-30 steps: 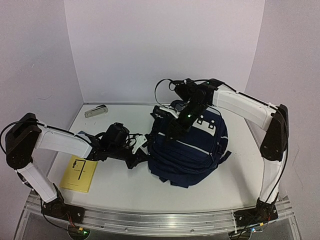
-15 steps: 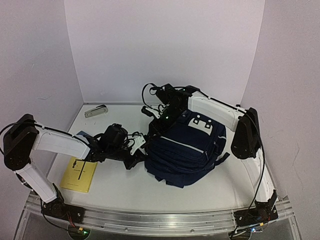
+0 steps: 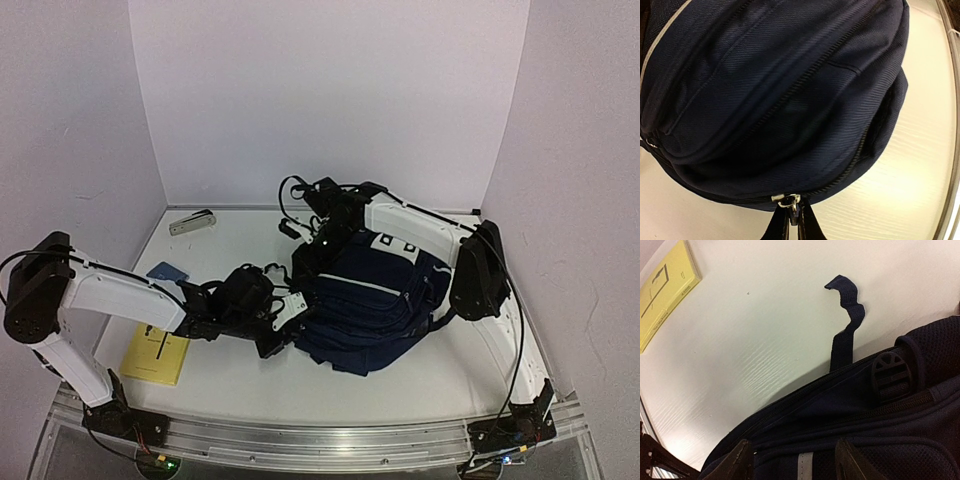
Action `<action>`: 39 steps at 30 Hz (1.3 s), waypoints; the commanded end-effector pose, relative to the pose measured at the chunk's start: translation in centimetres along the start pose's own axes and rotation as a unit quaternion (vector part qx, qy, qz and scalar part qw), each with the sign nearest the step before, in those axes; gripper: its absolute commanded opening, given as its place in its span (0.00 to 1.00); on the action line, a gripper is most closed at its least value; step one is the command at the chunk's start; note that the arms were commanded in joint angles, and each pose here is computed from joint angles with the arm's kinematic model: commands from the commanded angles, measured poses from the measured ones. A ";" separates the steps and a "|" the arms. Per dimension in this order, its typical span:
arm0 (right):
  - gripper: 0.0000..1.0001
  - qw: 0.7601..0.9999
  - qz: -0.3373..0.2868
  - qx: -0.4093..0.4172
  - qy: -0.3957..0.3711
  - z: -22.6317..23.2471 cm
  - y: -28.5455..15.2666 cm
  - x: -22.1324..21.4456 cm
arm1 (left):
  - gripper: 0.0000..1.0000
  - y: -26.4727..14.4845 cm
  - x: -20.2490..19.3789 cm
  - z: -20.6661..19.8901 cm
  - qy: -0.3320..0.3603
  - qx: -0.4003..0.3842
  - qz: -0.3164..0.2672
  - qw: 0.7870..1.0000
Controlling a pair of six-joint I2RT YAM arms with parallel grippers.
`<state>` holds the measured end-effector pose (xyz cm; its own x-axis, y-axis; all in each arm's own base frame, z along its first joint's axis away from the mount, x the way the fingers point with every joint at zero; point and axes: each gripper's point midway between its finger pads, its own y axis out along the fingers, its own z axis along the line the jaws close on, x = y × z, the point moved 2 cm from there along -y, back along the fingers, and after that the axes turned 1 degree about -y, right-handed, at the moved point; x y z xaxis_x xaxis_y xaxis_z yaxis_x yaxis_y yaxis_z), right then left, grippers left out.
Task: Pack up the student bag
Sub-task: Zip the student bag at the center of the board.
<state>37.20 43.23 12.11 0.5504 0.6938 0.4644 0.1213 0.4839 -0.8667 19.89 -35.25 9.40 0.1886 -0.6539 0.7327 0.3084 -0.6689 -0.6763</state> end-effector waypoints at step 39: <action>0.47 0.984 0.022 0.111 0.138 -3.1 -1.2 -5.1 | 0.03 -2.6 2.0 4.3 -0.055 0.022 -0.011 0.998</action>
<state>34.48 38.12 14.60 0.7065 0.5884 0.3931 -0.1038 0.6357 -0.7649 26.27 -31.20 10.72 0.3681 -0.5744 0.7312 0.3946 -0.6155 -0.6822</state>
